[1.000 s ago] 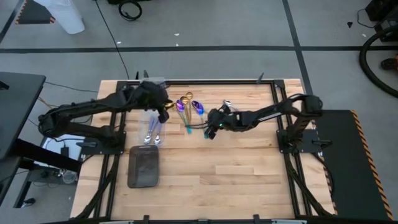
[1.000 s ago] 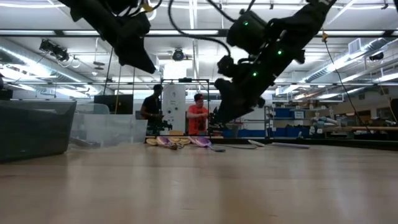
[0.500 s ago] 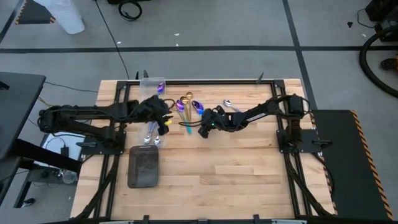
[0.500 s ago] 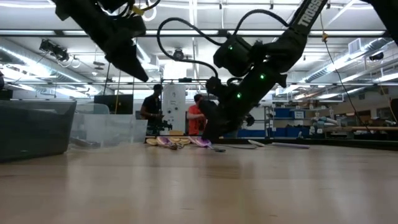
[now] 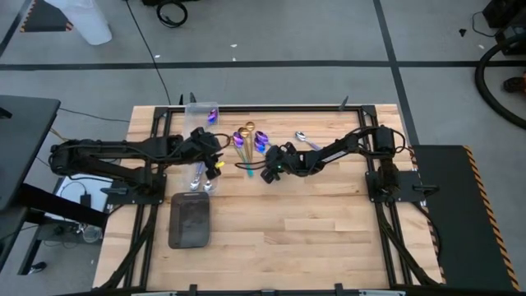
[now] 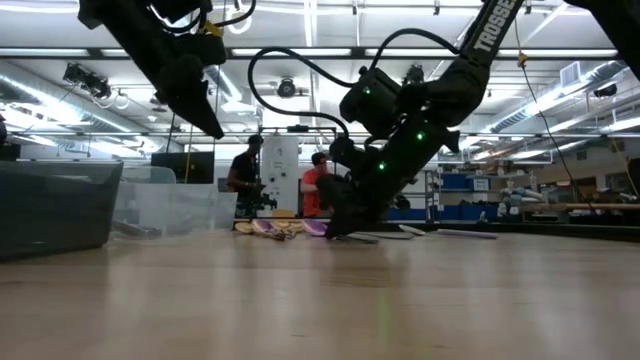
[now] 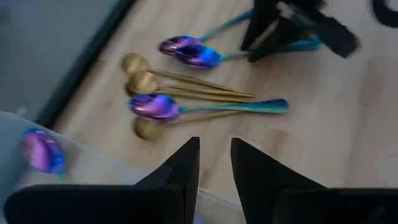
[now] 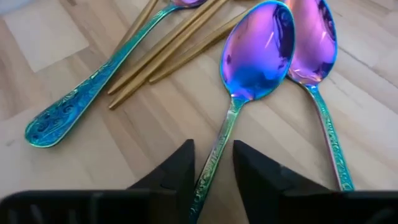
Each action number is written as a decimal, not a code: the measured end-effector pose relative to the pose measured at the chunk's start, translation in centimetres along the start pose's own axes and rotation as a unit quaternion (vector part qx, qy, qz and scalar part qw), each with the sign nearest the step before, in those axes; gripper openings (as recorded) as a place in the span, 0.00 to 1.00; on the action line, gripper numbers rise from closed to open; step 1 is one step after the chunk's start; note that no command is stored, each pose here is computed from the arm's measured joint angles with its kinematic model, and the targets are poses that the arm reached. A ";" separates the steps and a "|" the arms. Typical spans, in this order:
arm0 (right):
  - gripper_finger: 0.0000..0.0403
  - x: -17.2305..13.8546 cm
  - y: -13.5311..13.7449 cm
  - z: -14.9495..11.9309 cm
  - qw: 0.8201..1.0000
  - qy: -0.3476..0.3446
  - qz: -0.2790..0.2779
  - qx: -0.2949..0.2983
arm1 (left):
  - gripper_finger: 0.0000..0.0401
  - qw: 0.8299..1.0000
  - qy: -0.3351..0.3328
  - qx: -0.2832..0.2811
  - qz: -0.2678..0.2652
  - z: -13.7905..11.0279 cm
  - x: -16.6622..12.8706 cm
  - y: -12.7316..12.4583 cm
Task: Sort silverware by color (type)
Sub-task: Put the purple spoon into the top transparent bin
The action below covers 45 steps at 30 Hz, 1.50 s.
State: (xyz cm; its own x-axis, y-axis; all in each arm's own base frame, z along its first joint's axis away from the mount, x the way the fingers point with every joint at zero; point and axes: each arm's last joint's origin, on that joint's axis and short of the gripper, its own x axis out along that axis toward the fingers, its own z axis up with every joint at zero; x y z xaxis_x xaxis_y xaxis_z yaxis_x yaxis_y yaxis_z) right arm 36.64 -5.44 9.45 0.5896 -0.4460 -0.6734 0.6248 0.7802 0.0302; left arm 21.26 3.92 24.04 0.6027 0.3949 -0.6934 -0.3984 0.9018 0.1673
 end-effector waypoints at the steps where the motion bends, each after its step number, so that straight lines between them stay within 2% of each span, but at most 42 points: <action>1: 0.21 0.0 0.0 0.0 1.000 0.002 0.002 0.001 | 0.25 1.000 0.007 -0.003 -0.011 -0.1 -0.1 -0.2; 4: 0.09 0.0 0.0 -0.1 1.000 0.008 0.008 -0.006 | 0.25 0.999 0.029 -0.002 -0.028 -0.7 -0.3 -0.9; 6: 0.04 -0.2 0.0 0.0 1.000 0.010 0.012 -0.015 | 0.25 0.999 0.041 0.000 -0.032 -1.0 -0.4 -1.3; 13: 0.07 -2.6 -0.9 1.7 0.999 0.021 0.018 -0.037 | 0.25 0.998 0.039 0.007 -0.040 -1.0 -0.6 -1.7; 21: 0.05 -7.0 -1.1 5.4 0.996 -0.056 0.036 -0.061 | 0.25 0.999 0.018 -0.011 -0.039 -0.6 -0.6 -1.7; 25: 0.06 -8.8 -0.5 6.6 0.990 -0.104 0.055 -0.078 | 0.25 0.998 -0.027 -0.023 -0.042 0.4 -0.3 -2.0; 31: 0.06 -11.3 1.1 7.6 0.976 -0.171 0.086 -0.100 | 0.25 0.994 -0.094 -0.010 -0.048 1.8 0.0 -2.3; 38: 0.06 -13.2 3.2 8.2 0.955 -0.268 0.038 -0.121 | 0.29 0.980 -0.189 -0.027 -0.054 3.7 -0.5 -2.2; 45: 0.06 -13.9 3.9 8.1 0.942 -0.300 -0.059 -0.138 | 0.50 0.955 -0.282 -0.083 -0.042 5.6 -1.1 -0.8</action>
State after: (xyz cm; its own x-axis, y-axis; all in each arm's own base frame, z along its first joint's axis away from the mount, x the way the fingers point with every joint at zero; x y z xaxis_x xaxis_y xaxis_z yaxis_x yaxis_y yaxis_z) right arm 35.06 0.24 24.89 0.7598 -0.6394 -0.1178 0.5957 0.7572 -0.2681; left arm 24.80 3.74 28.54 0.8954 0.3963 -0.2032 -0.4082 0.9127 -0.0189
